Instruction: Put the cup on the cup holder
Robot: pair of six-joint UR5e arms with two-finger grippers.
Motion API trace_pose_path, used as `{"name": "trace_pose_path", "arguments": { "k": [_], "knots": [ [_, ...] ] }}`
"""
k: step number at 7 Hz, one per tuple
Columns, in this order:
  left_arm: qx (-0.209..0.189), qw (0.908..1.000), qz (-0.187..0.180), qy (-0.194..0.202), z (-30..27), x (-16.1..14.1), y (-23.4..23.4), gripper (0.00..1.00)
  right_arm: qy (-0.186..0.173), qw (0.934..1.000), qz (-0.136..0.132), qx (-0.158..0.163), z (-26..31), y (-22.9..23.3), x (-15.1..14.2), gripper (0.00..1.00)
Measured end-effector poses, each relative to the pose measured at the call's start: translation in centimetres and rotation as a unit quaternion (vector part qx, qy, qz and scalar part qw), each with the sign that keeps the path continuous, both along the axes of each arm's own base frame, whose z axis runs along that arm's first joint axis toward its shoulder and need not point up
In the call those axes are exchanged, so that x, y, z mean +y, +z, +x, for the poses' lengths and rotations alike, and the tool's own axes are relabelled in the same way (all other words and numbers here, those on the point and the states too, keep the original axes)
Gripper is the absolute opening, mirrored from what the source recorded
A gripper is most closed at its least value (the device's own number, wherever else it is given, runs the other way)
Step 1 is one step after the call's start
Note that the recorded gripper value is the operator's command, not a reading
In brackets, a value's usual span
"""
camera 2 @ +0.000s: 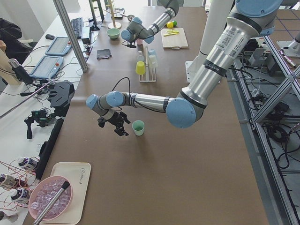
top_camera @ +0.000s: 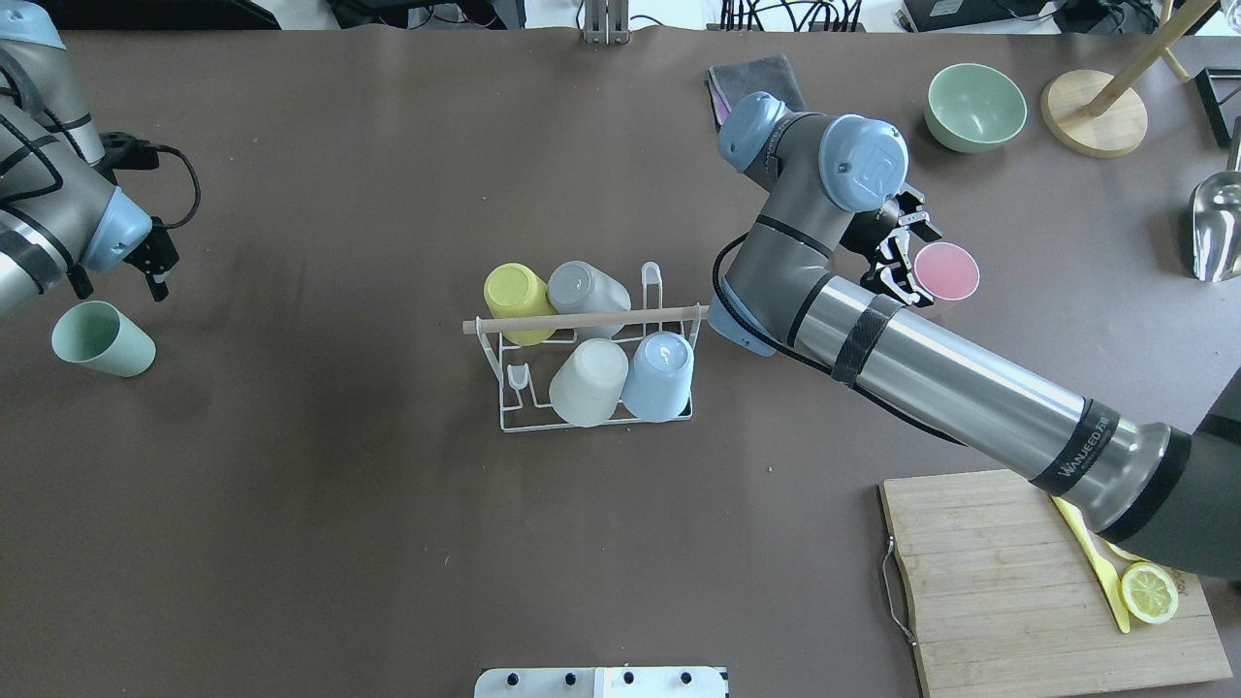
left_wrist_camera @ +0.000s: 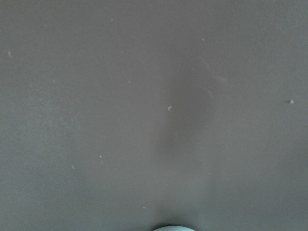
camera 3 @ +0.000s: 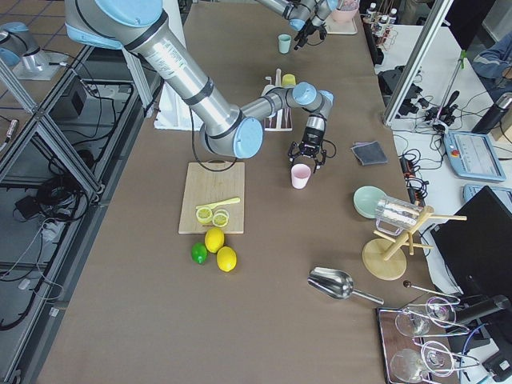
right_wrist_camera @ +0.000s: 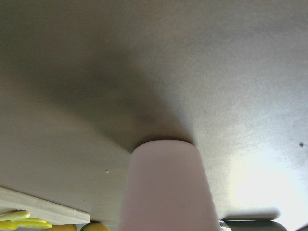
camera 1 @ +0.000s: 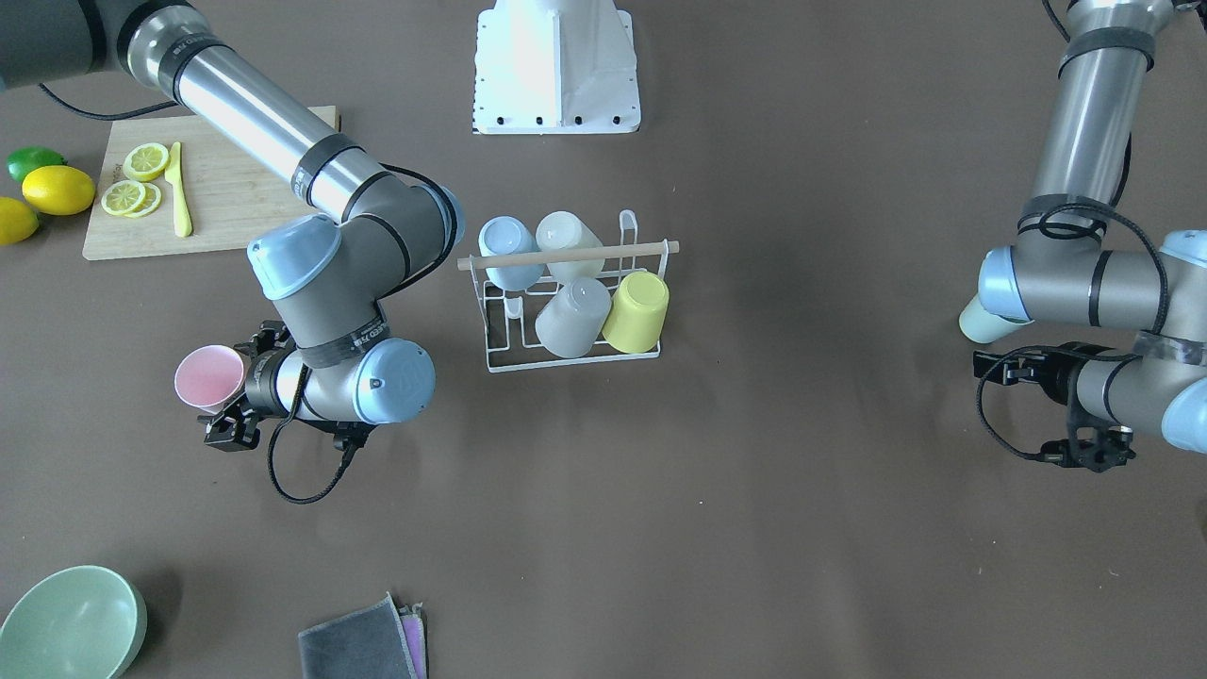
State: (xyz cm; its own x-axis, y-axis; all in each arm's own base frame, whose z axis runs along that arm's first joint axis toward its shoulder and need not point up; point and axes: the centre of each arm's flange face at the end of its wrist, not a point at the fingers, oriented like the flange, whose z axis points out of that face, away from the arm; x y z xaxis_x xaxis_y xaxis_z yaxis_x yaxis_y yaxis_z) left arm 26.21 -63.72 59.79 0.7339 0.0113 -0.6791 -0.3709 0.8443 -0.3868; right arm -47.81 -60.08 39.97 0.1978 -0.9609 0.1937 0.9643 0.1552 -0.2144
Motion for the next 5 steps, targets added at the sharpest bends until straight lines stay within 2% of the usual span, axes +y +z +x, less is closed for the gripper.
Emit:
{"name": "trace_pose_path", "arguments": {
  "k": [2,5],
  "knots": [
    [-0.004,0.9998,-0.009,0.015,1.7,0.9,0.1,0.98,0.001,1.0,0.002,-0.004,-0.3,-0.5,0.2,0.98],
    [0.01,0.9979,-0.018,0.061,1.8,2.0,1.2,0.98,-0.004,1.0,-0.001,0.0,-0.9,0.4,1.1,0.98]
  ]
}}
